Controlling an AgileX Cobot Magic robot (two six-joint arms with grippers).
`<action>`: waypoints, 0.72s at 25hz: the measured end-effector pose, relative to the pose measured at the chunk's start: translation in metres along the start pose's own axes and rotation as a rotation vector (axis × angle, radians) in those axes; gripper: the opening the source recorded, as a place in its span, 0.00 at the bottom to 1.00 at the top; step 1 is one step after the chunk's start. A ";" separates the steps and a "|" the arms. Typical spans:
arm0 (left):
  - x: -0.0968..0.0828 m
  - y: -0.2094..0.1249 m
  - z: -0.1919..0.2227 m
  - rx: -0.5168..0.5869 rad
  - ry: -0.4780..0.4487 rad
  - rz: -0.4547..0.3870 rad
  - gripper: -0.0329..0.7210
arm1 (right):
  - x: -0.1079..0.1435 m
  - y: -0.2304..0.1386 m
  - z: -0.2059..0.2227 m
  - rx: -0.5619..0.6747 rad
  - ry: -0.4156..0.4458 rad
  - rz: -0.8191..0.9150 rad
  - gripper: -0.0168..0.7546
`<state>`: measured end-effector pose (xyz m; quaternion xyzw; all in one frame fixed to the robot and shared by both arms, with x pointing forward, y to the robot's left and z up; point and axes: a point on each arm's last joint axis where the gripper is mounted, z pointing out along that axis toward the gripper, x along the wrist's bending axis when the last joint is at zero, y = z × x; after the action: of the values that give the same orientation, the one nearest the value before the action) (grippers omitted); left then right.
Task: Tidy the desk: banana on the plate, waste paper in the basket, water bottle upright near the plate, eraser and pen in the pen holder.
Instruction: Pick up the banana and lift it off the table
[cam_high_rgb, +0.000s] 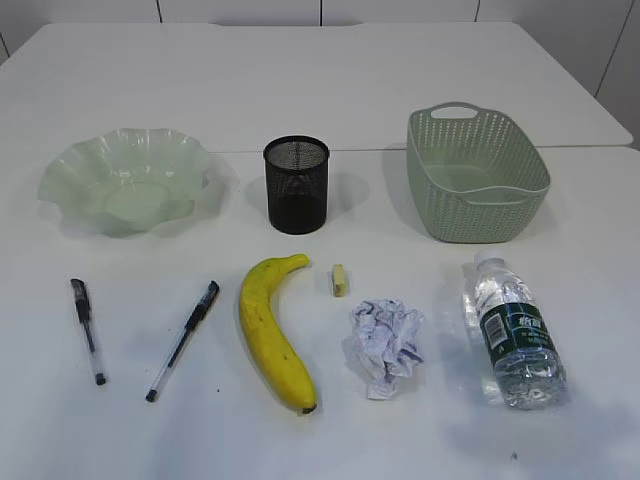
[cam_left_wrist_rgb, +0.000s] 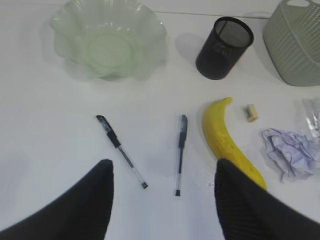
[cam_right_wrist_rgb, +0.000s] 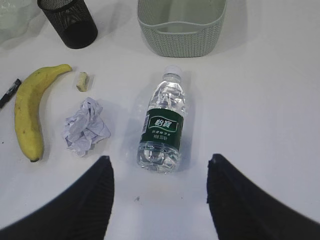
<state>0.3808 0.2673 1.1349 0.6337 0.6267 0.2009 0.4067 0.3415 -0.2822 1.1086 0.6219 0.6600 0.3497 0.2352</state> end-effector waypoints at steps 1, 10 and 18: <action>-0.003 0.003 0.006 0.006 -0.014 0.008 0.64 | 0.000 0.002 0.002 0.007 0.000 0.001 0.60; -0.045 0.037 0.071 0.109 -0.118 0.120 0.60 | 0.000 0.008 0.012 0.047 0.010 0.018 0.60; -0.096 0.038 0.162 0.216 -0.119 0.206 0.59 | -0.002 0.008 0.012 0.047 -0.003 0.007 0.60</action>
<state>0.5162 0.1372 1.0931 0.7455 0.5510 0.1350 0.3498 0.3564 -0.2819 1.1067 0.6301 0.6655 0.3338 0.2203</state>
